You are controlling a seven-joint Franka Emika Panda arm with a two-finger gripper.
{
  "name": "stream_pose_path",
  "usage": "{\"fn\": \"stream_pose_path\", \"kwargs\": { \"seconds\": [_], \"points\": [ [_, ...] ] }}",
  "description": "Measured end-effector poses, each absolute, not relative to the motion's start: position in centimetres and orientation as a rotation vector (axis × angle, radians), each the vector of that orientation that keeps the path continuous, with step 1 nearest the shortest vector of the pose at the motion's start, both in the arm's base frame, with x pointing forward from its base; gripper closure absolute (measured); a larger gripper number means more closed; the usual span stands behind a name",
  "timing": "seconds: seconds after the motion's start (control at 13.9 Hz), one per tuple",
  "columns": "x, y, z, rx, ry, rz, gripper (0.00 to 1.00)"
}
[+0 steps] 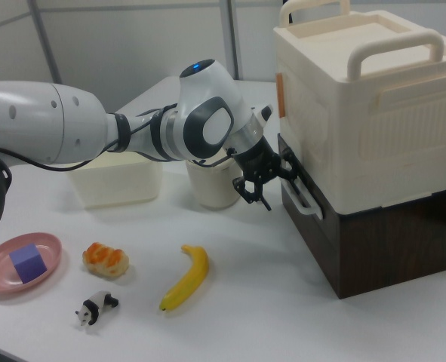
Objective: Slide the drawer open
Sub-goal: 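Lower the gripper and close it on the drawer's white handle, then pull the handle outward to slide the brown drawer open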
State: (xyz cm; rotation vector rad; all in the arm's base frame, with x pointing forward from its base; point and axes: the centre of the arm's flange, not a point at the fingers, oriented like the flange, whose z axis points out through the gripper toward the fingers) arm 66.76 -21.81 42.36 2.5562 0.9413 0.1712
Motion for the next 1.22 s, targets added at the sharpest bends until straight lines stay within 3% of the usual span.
{"fn": "stream_pose_path", "kwargs": {
  "seconds": [0.36, 0.65, 1.01, 1.22],
  "points": [
    [67.2, -21.9, 43.7, 2.541, 0.932, 0.200, 0.30],
    [67.4, -21.7, 44.1, 2.482, 0.966, 0.170, 0.43],
    [67.4, -21.7, 44.1, 2.478, 0.967, 0.168, 0.43],
    [67.4, -21.6, 44.1, 2.466, 0.974, 0.159, 0.53]
  ]
}}
